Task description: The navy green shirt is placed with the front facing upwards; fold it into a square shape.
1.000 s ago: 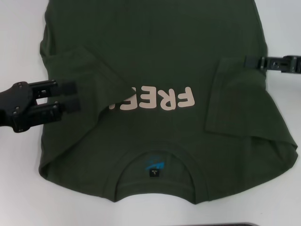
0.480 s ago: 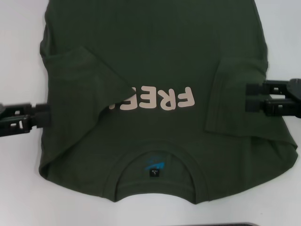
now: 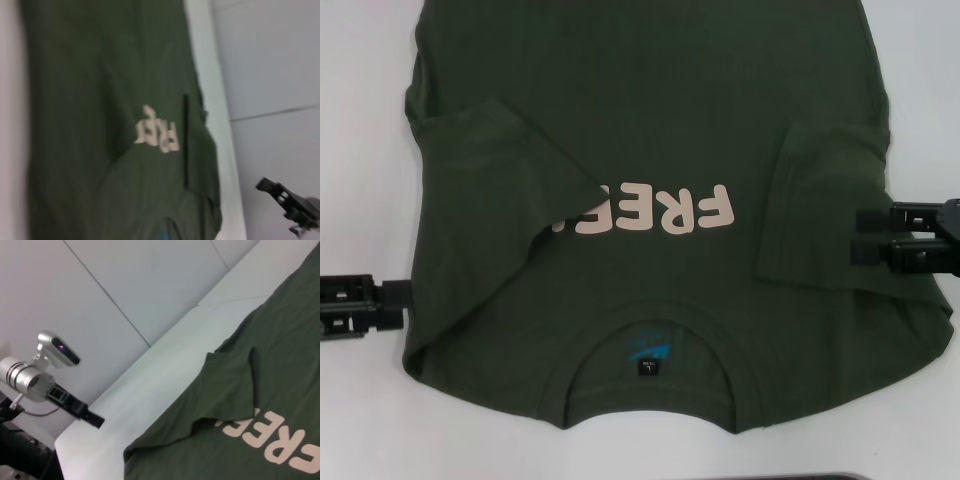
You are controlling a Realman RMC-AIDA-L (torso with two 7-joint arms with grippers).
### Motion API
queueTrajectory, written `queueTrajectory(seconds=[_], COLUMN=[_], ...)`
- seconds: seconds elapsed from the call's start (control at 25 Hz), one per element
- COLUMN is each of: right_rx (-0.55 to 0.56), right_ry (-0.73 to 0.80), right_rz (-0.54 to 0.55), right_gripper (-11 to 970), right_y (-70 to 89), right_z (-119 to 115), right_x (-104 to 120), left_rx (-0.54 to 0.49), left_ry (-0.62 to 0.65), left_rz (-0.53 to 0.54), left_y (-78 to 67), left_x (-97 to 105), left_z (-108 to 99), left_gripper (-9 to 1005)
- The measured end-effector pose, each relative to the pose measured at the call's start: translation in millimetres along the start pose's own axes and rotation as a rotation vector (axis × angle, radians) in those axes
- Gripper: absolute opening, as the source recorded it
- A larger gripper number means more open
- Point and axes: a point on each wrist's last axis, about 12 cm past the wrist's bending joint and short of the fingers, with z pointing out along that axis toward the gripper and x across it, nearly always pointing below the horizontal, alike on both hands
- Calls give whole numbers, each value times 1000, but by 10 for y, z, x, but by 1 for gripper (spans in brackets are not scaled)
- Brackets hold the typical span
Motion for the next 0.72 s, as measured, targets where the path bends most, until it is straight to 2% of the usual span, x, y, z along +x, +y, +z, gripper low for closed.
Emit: queueTrajectory(seconds=[0.24, 0.72], right_rx=[14, 26], right_ry=[-9, -38], right_rz=[17, 30], right_gripper=[807, 807], right_y=[-20, -29], right_z=[4, -30], right_x=[3, -19], left_rx=[-92, -211], left_ry=[-18, -10], left_rz=[-153, -213], left_y=[189, 382], left_x=[46, 110], left_z=[70, 110], left_gripper=[579, 579])
